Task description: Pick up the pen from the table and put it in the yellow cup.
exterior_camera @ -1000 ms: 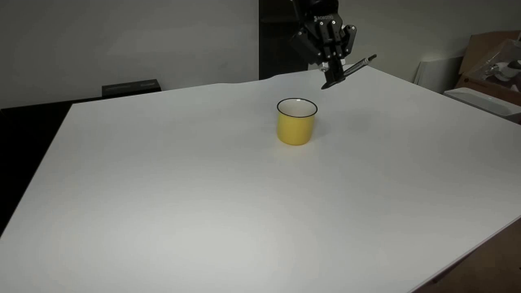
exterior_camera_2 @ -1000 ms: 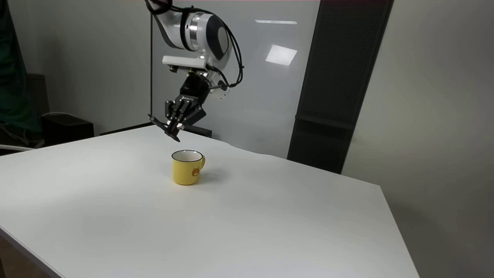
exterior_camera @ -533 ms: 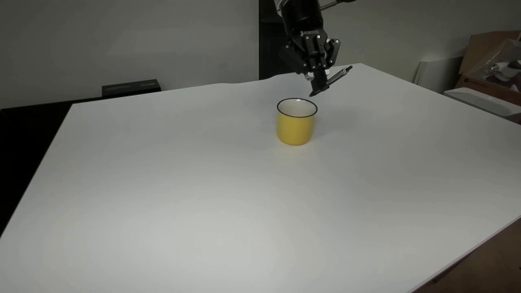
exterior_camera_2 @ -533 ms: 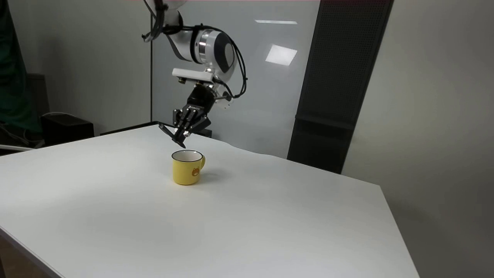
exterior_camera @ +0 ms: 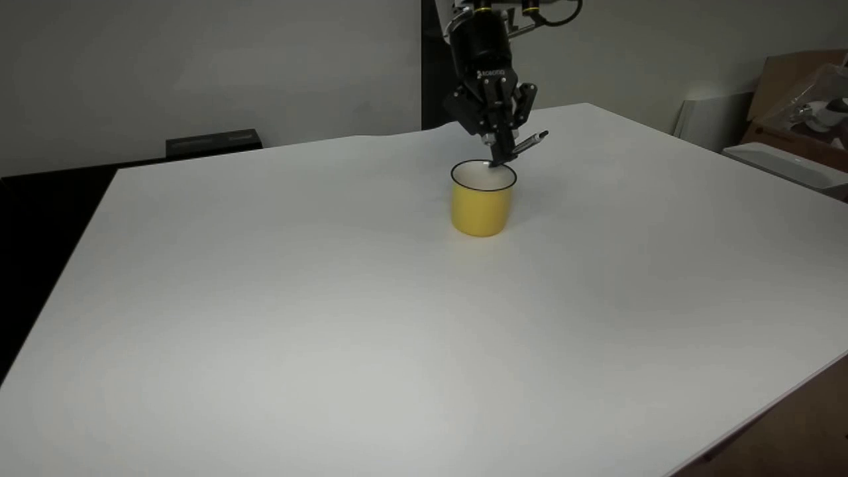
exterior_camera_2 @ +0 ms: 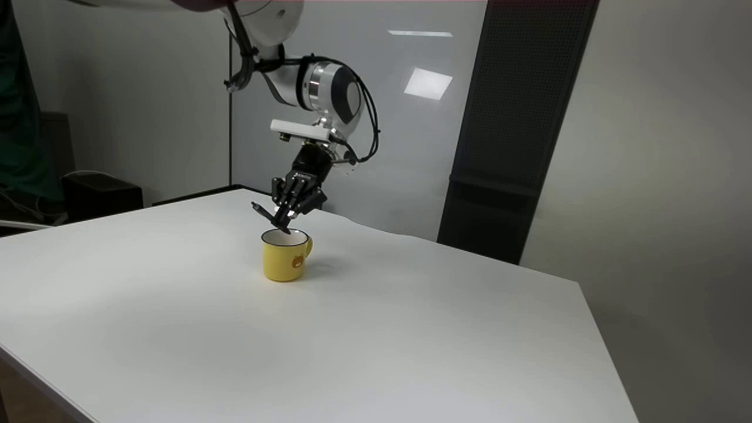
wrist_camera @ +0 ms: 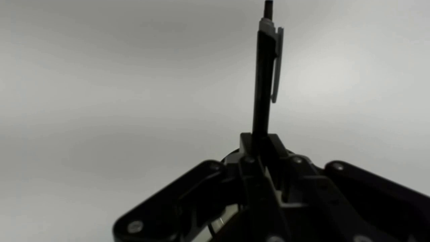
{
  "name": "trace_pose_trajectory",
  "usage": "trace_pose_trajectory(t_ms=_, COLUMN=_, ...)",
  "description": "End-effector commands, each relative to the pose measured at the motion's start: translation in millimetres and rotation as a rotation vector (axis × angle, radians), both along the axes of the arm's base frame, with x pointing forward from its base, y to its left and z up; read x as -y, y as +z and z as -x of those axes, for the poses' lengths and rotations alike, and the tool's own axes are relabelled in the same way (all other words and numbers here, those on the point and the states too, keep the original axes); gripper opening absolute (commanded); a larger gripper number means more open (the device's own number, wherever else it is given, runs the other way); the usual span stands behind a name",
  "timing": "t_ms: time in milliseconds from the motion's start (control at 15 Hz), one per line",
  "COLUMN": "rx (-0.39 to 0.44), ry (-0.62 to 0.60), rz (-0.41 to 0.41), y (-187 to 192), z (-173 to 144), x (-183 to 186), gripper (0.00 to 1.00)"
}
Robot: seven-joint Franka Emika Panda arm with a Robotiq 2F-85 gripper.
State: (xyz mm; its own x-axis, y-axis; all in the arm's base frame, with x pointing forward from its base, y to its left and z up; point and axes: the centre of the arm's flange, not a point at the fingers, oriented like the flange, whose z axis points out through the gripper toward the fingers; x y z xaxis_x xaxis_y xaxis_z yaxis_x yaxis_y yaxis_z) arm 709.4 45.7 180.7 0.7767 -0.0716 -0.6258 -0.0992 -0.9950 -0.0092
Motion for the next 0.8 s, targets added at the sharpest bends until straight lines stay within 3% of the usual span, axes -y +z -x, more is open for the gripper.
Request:
trace_pose_trajectory(t_ms=0, rx=0.001, ry=-0.024, rz=-0.016, y=-4.3, z=-39.3, x=0.2, gripper=0.03)
trace_pose_trajectory(t_ms=67, rx=0.000, ry=-0.024, rz=-0.017, y=-6.1, z=-40.3, x=0.0, gripper=0.03)
trace_pose_trajectory(t_ms=133, rx=-0.002, ry=-0.024, rz=-0.020, y=-7.4, z=-41.0, x=-0.6, gripper=0.38)
trace_pose_trajectory(t_ms=267, rx=-0.003, ry=-0.025, rz=-0.025, y=-8.8, z=-42.0, x=-1.9, gripper=0.44)
trace_pose_trajectory(t_ms=733, rx=0.013, ry=-0.025, rz=-0.039, y=-3.7, z=-38.7, x=-5.5, gripper=0.92)
